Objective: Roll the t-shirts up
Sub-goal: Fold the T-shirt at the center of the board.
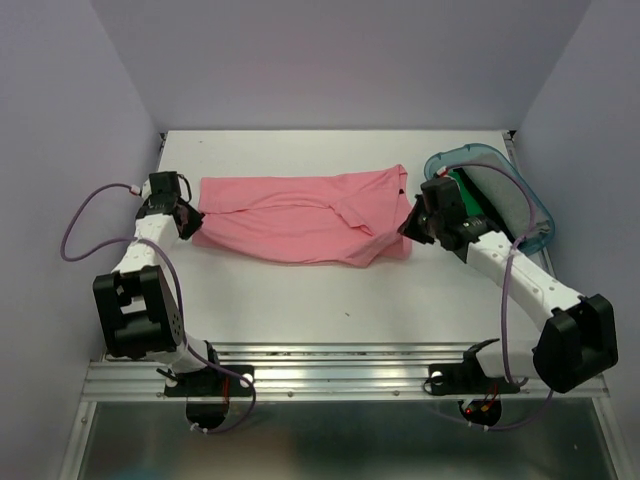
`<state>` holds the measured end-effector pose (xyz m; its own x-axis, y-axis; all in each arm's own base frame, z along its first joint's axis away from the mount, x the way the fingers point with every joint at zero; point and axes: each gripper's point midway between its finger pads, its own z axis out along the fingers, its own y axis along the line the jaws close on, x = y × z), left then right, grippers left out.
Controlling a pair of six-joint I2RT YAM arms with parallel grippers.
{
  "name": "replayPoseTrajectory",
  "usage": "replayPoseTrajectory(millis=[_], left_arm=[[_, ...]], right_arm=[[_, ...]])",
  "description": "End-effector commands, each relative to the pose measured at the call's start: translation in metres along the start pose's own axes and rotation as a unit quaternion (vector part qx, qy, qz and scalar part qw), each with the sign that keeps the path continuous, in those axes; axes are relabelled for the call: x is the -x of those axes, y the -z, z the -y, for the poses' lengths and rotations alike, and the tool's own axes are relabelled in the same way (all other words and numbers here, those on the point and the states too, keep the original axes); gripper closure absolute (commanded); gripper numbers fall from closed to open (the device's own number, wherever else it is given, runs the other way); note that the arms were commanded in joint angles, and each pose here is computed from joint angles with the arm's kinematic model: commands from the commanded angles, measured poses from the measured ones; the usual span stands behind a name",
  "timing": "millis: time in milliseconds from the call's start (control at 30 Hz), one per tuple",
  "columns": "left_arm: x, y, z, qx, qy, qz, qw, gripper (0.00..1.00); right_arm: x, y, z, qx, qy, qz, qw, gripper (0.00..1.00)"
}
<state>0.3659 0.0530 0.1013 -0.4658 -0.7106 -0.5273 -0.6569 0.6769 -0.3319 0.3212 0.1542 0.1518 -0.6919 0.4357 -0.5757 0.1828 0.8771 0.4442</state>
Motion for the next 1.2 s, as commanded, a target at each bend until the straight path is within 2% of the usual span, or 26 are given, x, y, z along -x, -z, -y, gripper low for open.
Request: replayPoseTrajectory(millis=[0, 600, 1167], left_arm=[[0.018, 0.003, 0.014, -0.016, 0.002, 0.012, 1.0, 1.0], [0.049, -0.009, 0.032, -0.024, 0.005, 0.03, 0.999, 1.0], [0.062, -0.017, 0.04, -0.028, 0.001, 0.038, 0.999, 1.0]], right_arm=[[0.03, 0.002, -0.007, -0.005, 0.031, 0.033, 0.999, 0.99], [0.097, -0.019, -0.006, -0.042, 0.051, 0.086, 0.994, 0.99], [0.11, -0.052, -0.017, -0.036, 0.07, 0.079, 0.994, 0.99]])
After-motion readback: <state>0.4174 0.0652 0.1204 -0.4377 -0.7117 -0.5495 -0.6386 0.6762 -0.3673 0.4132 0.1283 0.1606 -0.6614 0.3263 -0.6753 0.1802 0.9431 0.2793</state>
